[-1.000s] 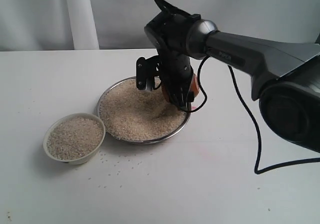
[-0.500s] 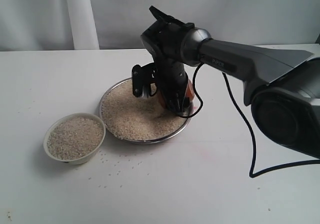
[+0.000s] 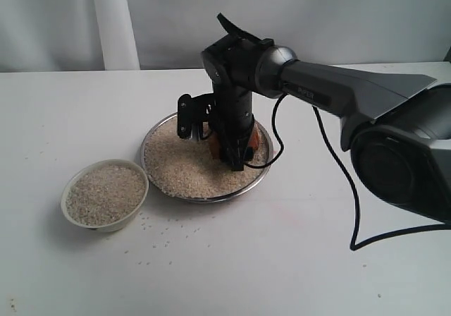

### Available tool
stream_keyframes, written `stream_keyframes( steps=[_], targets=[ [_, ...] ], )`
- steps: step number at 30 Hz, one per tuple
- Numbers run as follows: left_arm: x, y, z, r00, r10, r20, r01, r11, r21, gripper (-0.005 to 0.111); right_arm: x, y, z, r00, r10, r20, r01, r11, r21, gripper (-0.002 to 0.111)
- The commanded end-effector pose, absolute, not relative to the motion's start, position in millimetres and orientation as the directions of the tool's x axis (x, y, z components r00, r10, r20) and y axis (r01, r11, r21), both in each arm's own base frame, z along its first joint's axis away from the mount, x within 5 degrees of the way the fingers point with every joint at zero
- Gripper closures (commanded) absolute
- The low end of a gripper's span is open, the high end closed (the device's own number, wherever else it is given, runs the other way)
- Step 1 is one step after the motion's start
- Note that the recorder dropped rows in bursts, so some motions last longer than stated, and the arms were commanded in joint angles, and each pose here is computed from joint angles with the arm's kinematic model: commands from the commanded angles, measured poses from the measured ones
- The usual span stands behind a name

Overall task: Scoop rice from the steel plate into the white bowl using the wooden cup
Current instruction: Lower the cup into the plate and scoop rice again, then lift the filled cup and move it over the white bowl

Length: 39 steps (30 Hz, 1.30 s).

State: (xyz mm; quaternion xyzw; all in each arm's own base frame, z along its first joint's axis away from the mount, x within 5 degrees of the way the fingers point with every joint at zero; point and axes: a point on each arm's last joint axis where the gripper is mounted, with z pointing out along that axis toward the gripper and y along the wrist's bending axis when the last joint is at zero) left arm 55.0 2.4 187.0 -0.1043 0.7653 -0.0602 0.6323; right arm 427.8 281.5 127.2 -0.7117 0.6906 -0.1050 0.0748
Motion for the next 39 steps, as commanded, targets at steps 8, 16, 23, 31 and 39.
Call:
stream_keyframes(
  steps=[8, 16, 23, 31, 39],
  targets=[
    [55, 2, 189, -0.165, -0.24, -0.957, -0.076, 0.97, -0.23, 0.107, 431, 282, 122, -0.066, -0.996, -0.056, -0.97, 0.078, -0.228, 0.108],
    [55, 2, 189, -0.165, -0.24, -0.957, -0.076, 0.97, -0.23, 0.107, 437, 273, 130, -0.156, -0.971, -0.183, -0.971, 0.184, -0.153, 0.108],
    [55, 2, 189, -0.165, -0.24, -0.957, -0.076, 0.97, -0.23, 0.107, 448, 258, 134, -0.248, -0.909, -0.334, -0.962, 0.272, -0.024, 0.108],
    [55, 2, 189, -0.165, -0.24, -0.957, -0.076, 0.97, -0.23, 0.107, 450, 249, 146, -0.245, -0.874, -0.421, -0.967, 0.251, 0.042, 0.108],
    [55, 2, 189, -0.165, -0.24, -0.957, -0.076, 0.97, -0.23, 0.107, 447, 254, 170, -0.198, -0.832, -0.519, -0.978, 0.202, 0.05, 0.108]
  ],
)
